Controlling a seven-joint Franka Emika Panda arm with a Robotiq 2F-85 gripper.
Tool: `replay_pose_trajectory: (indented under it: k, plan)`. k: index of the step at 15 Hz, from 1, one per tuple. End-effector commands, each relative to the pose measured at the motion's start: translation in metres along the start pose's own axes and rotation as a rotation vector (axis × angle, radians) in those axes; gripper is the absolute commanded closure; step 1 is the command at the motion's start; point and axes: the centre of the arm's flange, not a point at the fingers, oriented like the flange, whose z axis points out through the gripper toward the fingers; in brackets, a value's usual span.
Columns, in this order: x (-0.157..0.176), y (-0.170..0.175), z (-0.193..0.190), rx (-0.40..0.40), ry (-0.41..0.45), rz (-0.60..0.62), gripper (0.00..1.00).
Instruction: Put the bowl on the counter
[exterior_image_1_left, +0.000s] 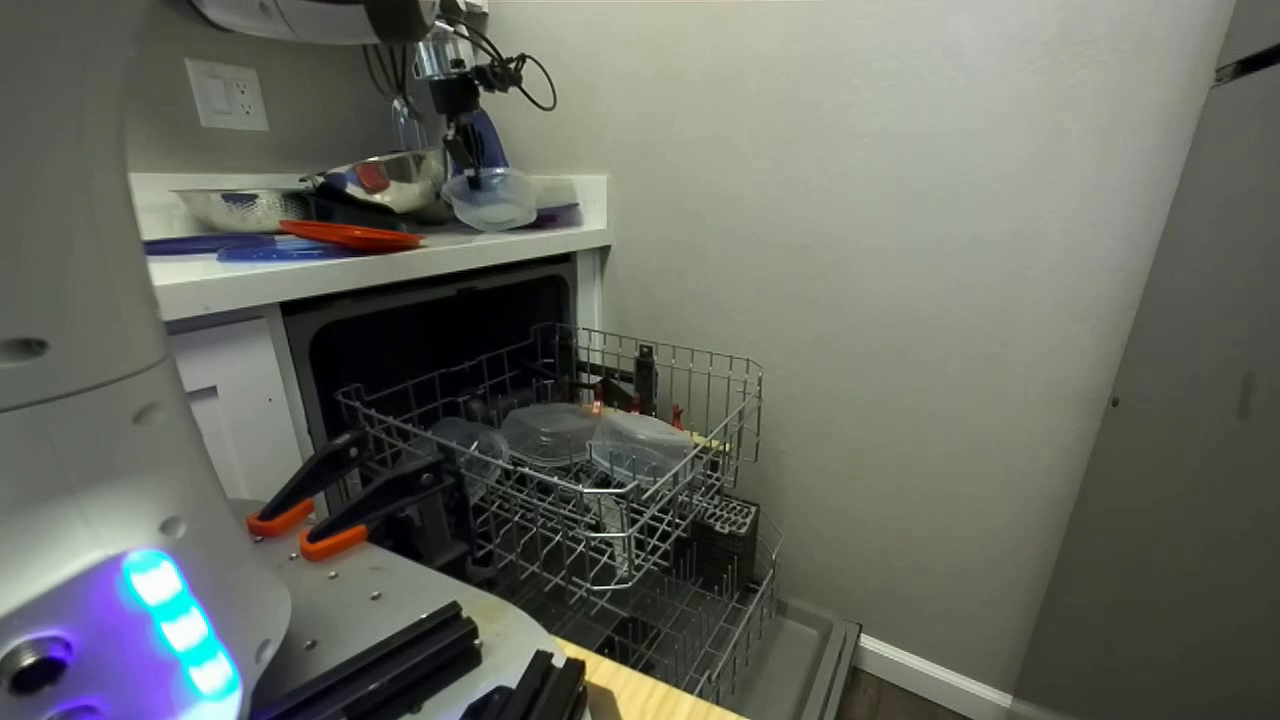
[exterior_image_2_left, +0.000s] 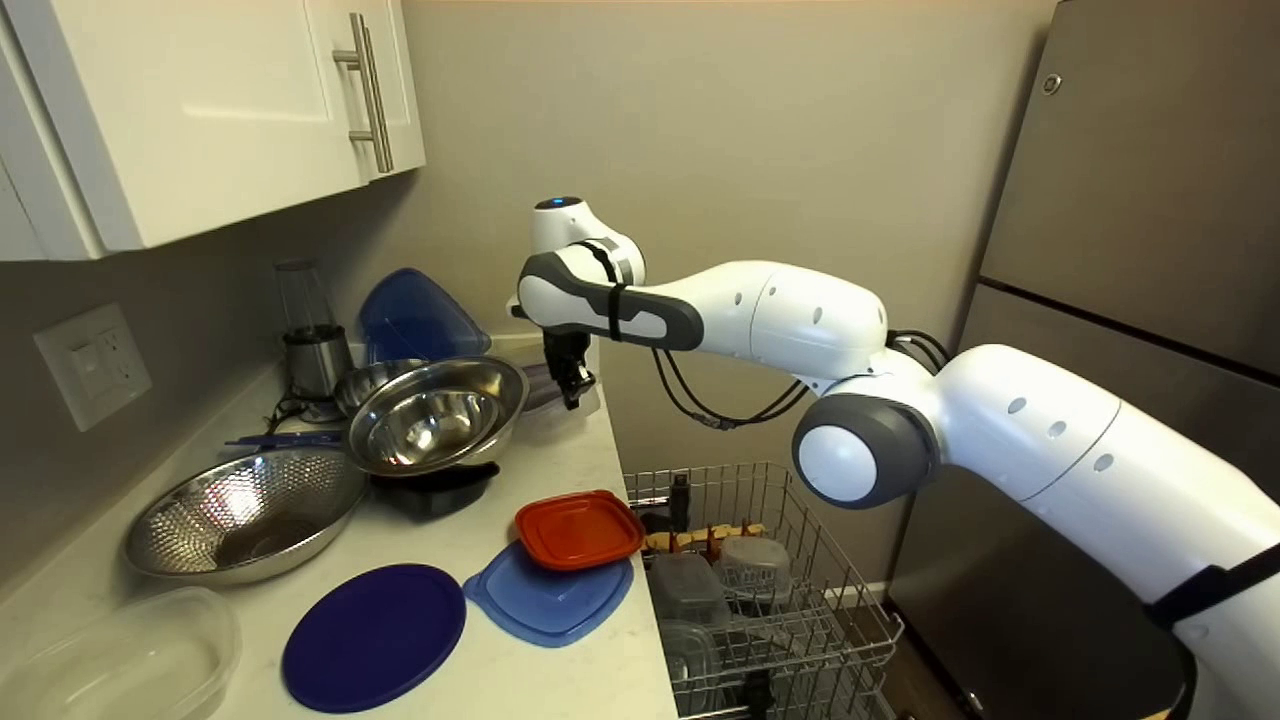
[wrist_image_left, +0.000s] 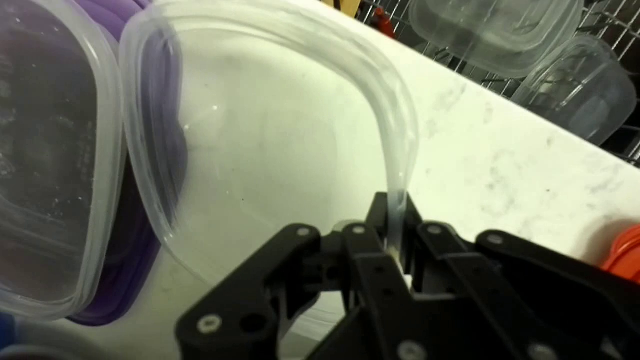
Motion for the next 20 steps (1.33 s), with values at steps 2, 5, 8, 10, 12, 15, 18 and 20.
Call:
replay_pose_trajectory:
  k: [2, 5, 8, 10, 12, 15, 18, 20]
  plan:
    - [0.004, -0.031, 0.012, -0.010, 0.093, -0.084, 0.98]
    - [0.004, -0.032, 0.012, -0.007, 0.107, -0.100, 0.98]
    - [0.001, -0.032, 0.012, 0.005, 0.116, -0.100, 0.68]
    - [0.002, -0.032, 0.013, 0.014, 0.123, -0.106, 0.57]
    - [0.003, -0.032, 0.013, 0.019, 0.130, -0.116, 0.44]
    - [0.003, -0.032, 0.009, 0.027, 0.120, -0.118, 0.25]
    - [0.000, -0.033, 0.001, 0.024, 0.113, -0.113, 0.07]
    - [-0.002, -0.036, -0.007, 0.027, 0.105, -0.102, 0.00]
